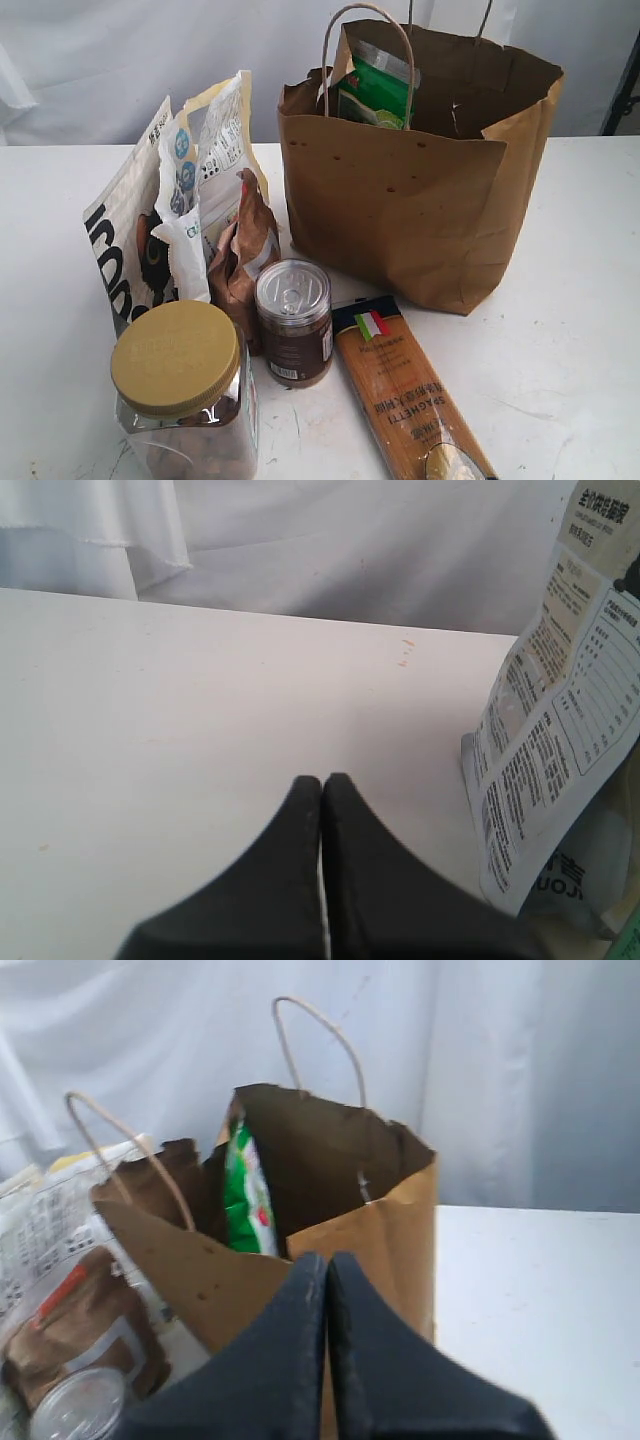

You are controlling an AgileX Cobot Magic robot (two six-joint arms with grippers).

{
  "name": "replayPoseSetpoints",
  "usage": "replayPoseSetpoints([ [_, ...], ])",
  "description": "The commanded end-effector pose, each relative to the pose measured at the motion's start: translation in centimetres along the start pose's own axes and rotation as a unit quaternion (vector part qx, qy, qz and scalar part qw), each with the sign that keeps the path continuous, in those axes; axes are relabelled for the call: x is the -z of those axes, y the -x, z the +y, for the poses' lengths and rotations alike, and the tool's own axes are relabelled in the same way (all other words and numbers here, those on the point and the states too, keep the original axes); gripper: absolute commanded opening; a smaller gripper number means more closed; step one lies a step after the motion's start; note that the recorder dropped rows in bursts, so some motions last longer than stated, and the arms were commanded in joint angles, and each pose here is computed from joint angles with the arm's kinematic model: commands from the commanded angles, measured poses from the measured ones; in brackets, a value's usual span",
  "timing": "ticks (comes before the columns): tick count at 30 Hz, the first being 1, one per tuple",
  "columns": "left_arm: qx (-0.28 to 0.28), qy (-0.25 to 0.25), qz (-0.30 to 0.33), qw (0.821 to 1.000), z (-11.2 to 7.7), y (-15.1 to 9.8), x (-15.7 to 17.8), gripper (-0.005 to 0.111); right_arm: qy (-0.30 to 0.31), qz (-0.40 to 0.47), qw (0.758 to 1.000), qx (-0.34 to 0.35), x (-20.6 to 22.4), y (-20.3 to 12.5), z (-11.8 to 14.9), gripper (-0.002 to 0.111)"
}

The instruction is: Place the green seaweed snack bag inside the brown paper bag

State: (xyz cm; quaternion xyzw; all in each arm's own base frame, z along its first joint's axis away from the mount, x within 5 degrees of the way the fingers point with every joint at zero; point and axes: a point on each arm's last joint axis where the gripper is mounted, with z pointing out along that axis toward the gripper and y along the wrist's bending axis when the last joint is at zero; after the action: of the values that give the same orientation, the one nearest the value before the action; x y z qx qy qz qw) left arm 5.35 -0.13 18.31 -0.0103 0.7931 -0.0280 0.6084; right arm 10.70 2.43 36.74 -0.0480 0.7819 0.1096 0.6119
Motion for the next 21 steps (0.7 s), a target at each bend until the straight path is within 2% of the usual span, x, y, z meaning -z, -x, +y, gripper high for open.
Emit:
replayPoseSetpoints([
  [1, -0.001, -0.003, -0.004, 1.000, 0.0, -0.1, 0.0, 0.000, -0.051, -0.031, 0.998, 0.010, 0.5, -2.5, -1.3, 0.000],
  [13, -0.001, -0.003, -0.004, 1.000, 0.0, -0.1, 0.0, 0.000, -0.116, -0.073, 0.991, 0.006, 1.7, -9.9, -2.7, 0.000],
  [21, -0.001, -0.003, -0.004, 1.000, 0.0, -0.1, 0.0, 0.000, -0.118, -0.075, 0.990, 0.008, 2.0, -10.7, -2.7, 0.000],
])
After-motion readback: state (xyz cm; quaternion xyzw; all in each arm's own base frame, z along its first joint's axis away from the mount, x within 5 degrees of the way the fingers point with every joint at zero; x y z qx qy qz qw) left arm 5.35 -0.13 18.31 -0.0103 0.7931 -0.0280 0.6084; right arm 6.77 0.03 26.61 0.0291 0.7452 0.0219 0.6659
